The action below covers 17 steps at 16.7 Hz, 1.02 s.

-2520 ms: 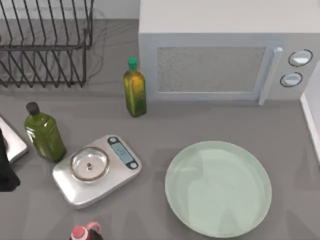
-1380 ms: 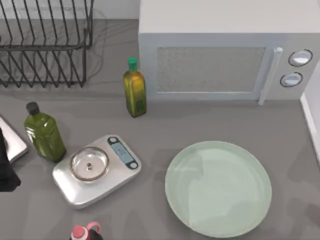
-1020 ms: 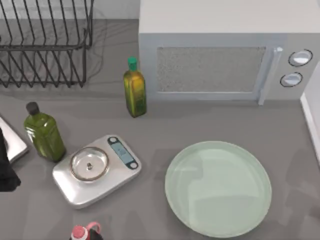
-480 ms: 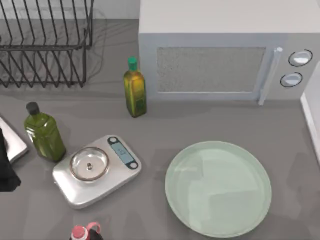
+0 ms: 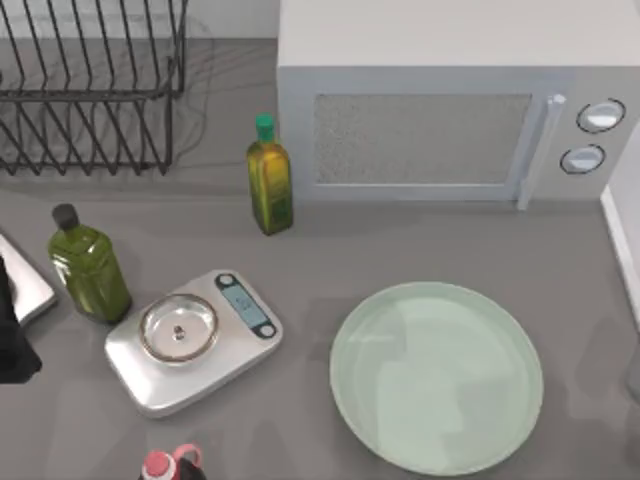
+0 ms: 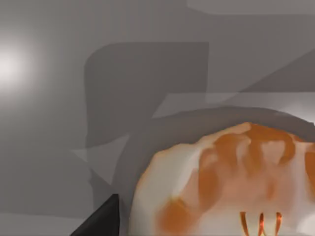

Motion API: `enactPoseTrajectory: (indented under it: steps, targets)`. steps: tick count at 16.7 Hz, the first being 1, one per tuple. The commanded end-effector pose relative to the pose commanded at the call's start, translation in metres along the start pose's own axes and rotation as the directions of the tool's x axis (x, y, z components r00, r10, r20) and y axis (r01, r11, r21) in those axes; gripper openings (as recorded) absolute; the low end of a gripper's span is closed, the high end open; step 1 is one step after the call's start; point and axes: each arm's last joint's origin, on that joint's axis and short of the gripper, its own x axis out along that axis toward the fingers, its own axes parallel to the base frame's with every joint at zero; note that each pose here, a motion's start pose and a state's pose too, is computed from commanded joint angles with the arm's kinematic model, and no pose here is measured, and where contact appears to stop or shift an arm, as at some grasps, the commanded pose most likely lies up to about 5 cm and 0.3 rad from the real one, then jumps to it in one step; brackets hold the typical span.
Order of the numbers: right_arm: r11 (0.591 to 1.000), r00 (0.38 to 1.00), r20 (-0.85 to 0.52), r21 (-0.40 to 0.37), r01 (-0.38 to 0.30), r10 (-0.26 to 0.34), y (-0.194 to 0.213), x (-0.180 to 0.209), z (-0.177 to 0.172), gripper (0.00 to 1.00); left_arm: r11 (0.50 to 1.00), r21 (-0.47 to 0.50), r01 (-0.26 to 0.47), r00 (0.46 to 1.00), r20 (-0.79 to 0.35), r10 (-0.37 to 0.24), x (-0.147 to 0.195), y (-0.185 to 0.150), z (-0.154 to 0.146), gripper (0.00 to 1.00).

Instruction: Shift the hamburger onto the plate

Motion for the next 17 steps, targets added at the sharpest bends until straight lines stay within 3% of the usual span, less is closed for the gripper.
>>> enactPoseTrajectory:
  steps: [3, 16, 17]
  targets:
    - [1.0, 1.0, 0.0, 0.0, 0.0, 0.0, 0.0, 0.0, 0.0, 1.0, 1.0, 0.0, 0.0, 1.0, 0.0, 0.0, 0.0, 0.0, 0.0, 1.0]
    - [1.0, 1.0, 0.0, 0.0, 0.0, 0.0, 0.0, 0.0, 0.0, 0.02, 1.0, 0.0, 0.0, 1.0, 0.0, 0.0, 0.0, 0.0, 0.0, 1.0]
    - [1.0, 1.0, 0.0, 0.0, 0.0, 0.0, 0.0, 0.0, 0.0, 0.0, 1.0, 0.0, 0.0, 1.0, 0.0, 0.0, 0.0, 0.0, 0.0, 1.0]
